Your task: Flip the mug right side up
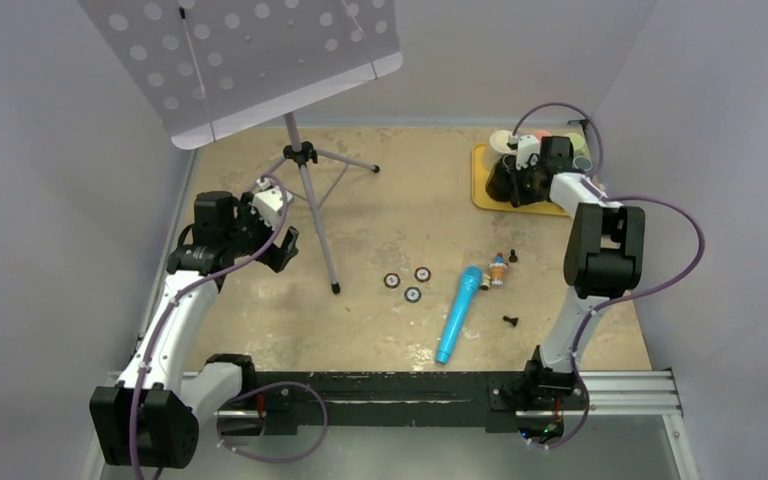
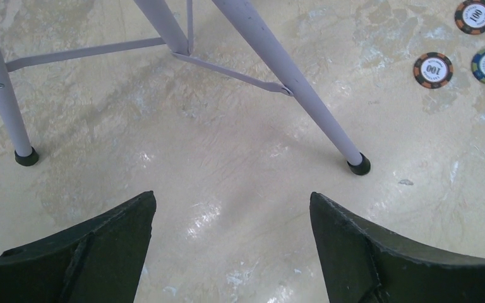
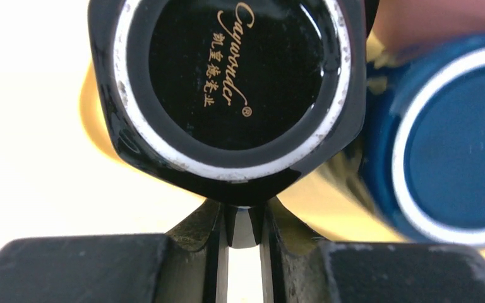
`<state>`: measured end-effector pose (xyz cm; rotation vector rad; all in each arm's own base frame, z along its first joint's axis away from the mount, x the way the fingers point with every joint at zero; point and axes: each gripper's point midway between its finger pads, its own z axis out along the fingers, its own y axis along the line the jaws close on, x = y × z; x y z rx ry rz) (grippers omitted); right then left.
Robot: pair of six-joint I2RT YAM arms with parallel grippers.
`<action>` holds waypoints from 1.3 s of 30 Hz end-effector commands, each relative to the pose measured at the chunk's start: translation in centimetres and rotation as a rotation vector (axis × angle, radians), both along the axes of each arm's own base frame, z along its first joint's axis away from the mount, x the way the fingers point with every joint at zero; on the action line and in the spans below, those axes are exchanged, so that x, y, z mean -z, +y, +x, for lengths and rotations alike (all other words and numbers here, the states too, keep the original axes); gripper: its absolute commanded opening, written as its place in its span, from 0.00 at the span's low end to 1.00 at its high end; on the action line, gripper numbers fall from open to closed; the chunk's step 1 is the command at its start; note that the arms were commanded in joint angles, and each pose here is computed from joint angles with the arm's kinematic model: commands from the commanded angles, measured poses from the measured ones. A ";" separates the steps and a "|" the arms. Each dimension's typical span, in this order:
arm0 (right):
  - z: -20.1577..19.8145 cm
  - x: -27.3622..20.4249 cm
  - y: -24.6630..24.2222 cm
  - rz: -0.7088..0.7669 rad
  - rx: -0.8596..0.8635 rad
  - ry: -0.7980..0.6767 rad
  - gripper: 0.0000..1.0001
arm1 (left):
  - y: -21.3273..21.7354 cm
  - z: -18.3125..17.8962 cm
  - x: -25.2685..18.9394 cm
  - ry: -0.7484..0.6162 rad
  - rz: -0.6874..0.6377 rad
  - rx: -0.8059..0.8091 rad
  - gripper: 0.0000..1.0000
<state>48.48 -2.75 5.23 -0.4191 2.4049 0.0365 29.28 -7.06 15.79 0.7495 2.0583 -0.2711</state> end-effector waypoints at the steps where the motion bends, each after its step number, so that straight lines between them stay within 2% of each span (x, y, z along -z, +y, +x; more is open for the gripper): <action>1: 0.9 -10.3 1.9 0.092 0.006 -0.257 0.00 | -0.6 -2.5 -3.1 0.029 0.004 0.077 0.94; 4: -0.6 -15.4 3.5 0.178 0.020 -0.390 0.00 | -1.7 -5.4 -4.7 0.077 -0.033 0.157 0.90; 9: -5.0 -21.7 7.5 0.313 0.006 -0.536 0.00 | -6.3 -11.8 -8.0 0.176 -0.264 0.416 0.78; 11: -7.3 -23.7 11.0 0.371 -0.062 -0.578 0.00 | -7.2 -12.7 -9.9 0.176 -0.340 0.443 0.76; 13: -9.8 -25.3 14.4 0.449 -0.126 -0.598 0.00 | -8.0 -12.4 -11.9 0.171 -0.410 0.429 0.75; 16: -13.6 -28.1 19.6 0.591 -0.253 -0.631 0.00 | -8.9 -9.7 -14.2 0.145 -0.507 0.315 0.74; 18: -16.8 -30.1 23.3 0.733 -0.372 -0.635 0.00 | -10.0 -8.4 -15.3 0.145 -0.567 0.270 0.74; 21: -22.0 -33.1 27.5 0.963 -0.547 -0.640 0.00 | -12.2 -7.6 -16.4 0.201 -0.669 0.252 0.74; 23: -24.7 -34.8 29.2 1.066 -0.623 -0.651 0.00 | -13.5 -7.6 -17.5 0.271 -0.765 0.266 0.74; 26: -27.2 -36.3 30.9 1.128 -0.695 -0.644 0.00 | -14.4 -7.4 -19.6 0.270 -0.846 0.306 0.75; 31: -28.6 -36.5 33.1 1.188 -0.746 -0.587 0.00 | -14.6 -8.1 -22.3 0.170 -0.878 0.367 0.72; 33: -29.0 -36.6 33.9 1.207 -0.765 -0.575 0.00 | -14.9 -8.4 -22.7 0.189 -0.897 0.384 0.69; 37: -28.9 -36.5 34.8 1.211 -0.780 -0.565 0.00 | -15.2 -9.7 -22.9 0.220 -0.920 0.454 0.53; 39: -28.9 -36.7 34.8 1.215 -0.782 -0.573 0.00 | -15.3 -10.5 -23.1 0.214 -0.919 0.506 0.50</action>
